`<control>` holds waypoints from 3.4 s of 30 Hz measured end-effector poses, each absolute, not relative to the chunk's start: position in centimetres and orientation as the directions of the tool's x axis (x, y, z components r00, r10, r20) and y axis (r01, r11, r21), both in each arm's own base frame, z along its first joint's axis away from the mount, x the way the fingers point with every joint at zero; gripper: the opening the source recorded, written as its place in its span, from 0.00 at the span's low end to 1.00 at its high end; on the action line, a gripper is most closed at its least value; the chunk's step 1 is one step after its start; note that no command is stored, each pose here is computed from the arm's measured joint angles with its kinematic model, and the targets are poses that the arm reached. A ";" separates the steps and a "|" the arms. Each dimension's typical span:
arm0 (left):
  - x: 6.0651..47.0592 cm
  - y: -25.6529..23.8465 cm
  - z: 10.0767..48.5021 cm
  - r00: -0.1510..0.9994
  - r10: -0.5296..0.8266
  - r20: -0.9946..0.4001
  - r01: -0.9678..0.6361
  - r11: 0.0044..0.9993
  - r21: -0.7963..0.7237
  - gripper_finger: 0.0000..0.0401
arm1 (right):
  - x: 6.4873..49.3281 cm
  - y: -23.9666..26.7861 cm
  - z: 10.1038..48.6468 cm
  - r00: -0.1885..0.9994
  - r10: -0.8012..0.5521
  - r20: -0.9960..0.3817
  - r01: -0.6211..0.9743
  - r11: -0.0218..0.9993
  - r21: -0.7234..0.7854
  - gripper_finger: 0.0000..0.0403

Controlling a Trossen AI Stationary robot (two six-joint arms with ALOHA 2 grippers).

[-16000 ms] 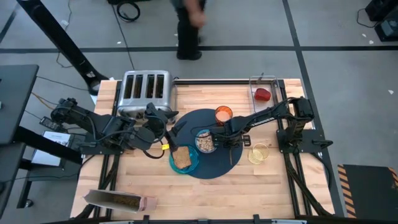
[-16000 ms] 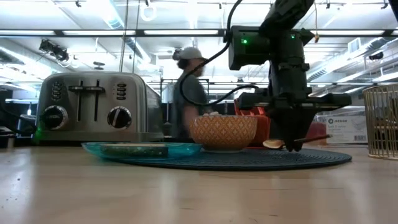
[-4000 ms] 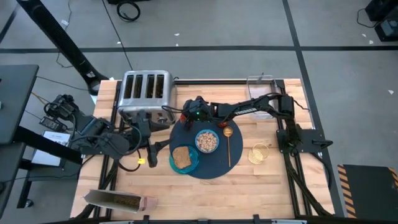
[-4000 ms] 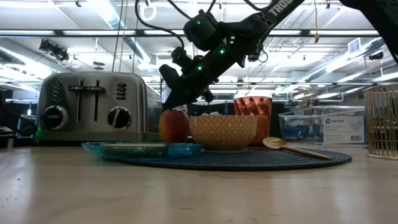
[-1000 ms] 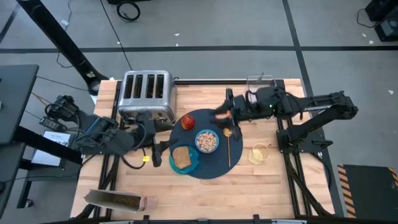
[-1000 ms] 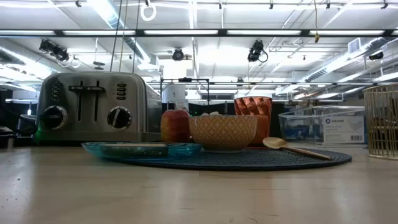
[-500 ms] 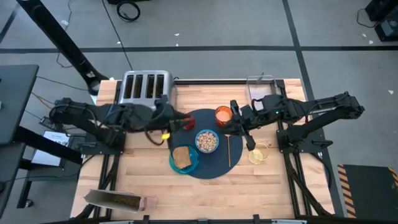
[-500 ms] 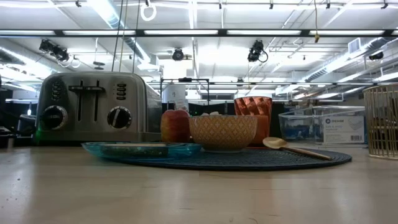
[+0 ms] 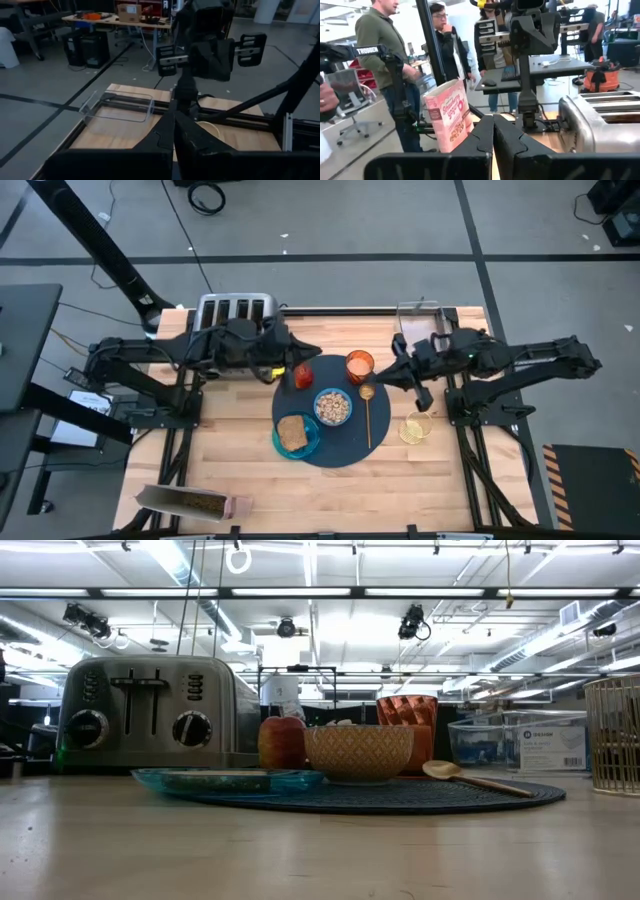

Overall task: Arrange a breakfast setting
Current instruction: Return to Home Position

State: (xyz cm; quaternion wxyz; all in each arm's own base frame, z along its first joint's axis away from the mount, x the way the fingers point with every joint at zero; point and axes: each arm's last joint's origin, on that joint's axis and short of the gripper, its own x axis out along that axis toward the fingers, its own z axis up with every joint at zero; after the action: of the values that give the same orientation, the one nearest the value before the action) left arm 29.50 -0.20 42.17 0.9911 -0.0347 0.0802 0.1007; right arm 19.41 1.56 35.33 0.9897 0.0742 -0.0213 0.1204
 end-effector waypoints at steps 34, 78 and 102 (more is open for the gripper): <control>29.1 1.0 41.1 0.923 0.265 -0.278 -0.259 0.964 0.061 0.03 | 16.1 1.1 35.7 0.976 0.168 0.135 -0.177 0.983 0.051 0.03; 19.2 -0.7 34.3 0.965 0.218 -0.146 -0.214 0.976 0.047 0.03 | 13.2 1.0 35.7 0.980 0.174 0.098 -0.178 0.983 0.037 0.04; 12.5 -1.5 25.8 0.998 -0.054 -0.008 0.054 0.998 -0.009 0.03 | 12.6 0.8 29.4 0.986 0.123 0.110 -0.129 0.991 0.044 0.04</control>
State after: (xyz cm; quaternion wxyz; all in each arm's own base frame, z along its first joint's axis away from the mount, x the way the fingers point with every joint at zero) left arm 12.54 -1.49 25.82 0.9996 -0.0045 0.0041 -0.0271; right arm 12.61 0.84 29.41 0.9962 0.0253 -0.0536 0.0632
